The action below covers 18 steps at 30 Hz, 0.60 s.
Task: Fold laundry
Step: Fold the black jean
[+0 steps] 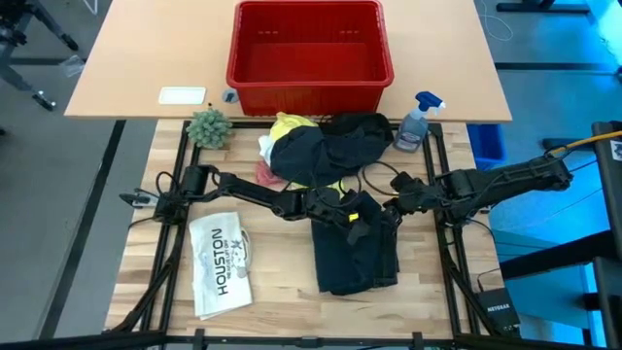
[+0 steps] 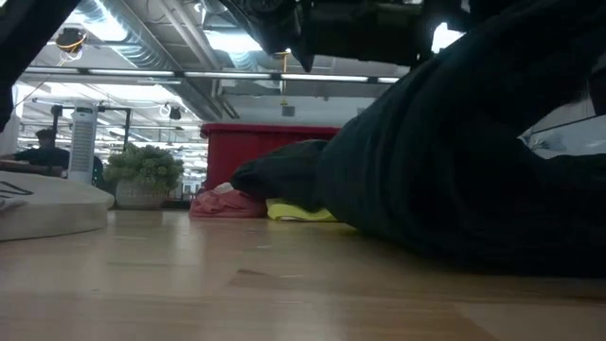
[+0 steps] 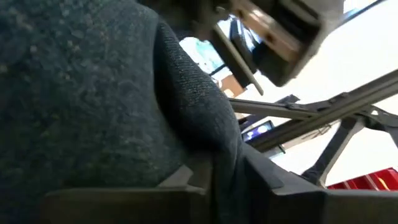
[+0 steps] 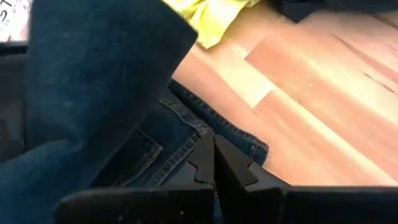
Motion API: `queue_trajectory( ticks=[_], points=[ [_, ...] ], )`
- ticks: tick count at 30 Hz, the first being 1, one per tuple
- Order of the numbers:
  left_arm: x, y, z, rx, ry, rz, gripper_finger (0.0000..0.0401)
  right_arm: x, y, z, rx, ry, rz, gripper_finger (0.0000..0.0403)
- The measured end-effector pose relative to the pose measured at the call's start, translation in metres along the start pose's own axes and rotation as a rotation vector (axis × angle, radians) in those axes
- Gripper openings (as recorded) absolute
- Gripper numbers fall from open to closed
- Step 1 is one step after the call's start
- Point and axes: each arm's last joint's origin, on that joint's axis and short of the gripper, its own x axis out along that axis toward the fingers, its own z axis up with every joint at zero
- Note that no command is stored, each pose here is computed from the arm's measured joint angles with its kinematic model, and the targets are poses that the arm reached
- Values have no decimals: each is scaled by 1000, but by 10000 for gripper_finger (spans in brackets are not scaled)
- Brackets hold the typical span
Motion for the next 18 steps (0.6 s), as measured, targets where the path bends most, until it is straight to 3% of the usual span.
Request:
queue_trajectory(
  ticks=[9, 18],
  points=[
    [1, -11, 1, 66, -42, -74, 162, -4, -5, -1, 2, -19, -28, 0],
    [0, -14, 2, 72, -17, -128, 208, -19, -17, -3, 51, -80, -53, 0]
  ],
)
